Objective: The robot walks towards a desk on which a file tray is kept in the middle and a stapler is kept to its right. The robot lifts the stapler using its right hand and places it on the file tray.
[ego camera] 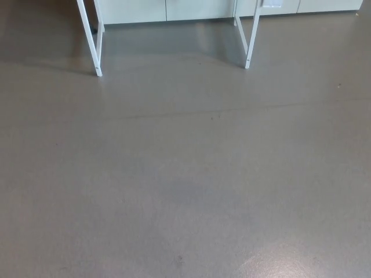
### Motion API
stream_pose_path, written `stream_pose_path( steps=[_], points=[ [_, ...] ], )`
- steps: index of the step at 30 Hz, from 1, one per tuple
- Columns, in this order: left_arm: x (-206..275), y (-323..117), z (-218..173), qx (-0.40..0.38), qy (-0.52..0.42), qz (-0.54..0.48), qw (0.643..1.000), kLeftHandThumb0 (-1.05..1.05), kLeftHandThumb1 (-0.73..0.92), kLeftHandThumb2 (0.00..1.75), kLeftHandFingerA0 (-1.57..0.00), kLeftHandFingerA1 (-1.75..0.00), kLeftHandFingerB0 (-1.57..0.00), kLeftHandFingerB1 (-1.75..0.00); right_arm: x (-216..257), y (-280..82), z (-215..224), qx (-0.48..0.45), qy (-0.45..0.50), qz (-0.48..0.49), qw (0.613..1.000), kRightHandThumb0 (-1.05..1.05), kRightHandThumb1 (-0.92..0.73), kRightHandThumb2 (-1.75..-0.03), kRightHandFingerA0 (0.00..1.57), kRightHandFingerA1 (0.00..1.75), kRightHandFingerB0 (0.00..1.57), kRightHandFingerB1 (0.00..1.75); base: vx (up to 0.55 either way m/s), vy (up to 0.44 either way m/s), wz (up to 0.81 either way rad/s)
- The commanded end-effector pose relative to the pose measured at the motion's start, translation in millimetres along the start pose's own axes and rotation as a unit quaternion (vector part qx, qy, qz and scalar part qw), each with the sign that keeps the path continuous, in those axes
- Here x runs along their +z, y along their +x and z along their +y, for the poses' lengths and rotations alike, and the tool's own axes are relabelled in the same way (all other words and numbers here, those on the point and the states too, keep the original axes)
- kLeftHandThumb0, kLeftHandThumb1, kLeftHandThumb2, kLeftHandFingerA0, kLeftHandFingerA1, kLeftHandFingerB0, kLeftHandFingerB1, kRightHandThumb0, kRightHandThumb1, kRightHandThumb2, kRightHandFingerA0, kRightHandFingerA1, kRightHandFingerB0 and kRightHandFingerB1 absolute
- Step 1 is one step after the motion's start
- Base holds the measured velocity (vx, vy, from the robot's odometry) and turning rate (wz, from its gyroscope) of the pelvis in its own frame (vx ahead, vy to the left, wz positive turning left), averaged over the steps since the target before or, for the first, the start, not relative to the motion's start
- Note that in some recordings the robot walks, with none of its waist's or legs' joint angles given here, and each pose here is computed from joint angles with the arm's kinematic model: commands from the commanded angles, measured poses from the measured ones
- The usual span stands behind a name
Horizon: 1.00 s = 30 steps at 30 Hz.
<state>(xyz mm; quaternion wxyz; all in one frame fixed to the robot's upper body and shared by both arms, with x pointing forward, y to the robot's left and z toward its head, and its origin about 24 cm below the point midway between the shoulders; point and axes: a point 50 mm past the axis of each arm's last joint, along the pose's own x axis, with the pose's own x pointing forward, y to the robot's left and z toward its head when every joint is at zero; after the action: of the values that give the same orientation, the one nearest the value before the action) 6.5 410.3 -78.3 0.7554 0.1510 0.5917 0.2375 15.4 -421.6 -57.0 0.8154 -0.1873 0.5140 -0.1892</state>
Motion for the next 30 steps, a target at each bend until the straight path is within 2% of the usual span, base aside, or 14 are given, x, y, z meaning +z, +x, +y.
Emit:
stream_pose_path(
  steps=[1,22,30],
  points=[
    [7.6,-1.3,9.6,-0.008,-0.014,-0.028,0.999,-0.42,0.66,0.59,-0.59,-0.58,-0.53,-0.52,8.2,-3.7,-10.7,0.016,0.012,-0.050,0.999,-0.70,-0.41,-0.78,0.04,0.49,0.14,0.47,0.00,0.000,0.00],
    [7.4,-1.0,9.6,-0.010,-0.013,-0.029,0.999,-0.42,0.66,0.59,-0.59,-0.58,-0.53,-0.52,5.5,-4.6,-11.7,0.018,0.014,-0.052,0.998,-0.70,-0.41,-0.78,0.04,0.49,0.14,0.47,0.00,-0.003,0.05],
    [7.0,-1.1,9.9,-0.010,-0.012,-0.028,0.999,-0.42,0.66,0.59,-0.59,-0.58,-0.53,-0.52,4.5,-4.9,-11.6,0.018,0.014,-0.051,0.998,-0.70,-0.41,-0.78,0.04,0.49,0.14,0.47,0.16,0.140,-0.17]
  ],
)
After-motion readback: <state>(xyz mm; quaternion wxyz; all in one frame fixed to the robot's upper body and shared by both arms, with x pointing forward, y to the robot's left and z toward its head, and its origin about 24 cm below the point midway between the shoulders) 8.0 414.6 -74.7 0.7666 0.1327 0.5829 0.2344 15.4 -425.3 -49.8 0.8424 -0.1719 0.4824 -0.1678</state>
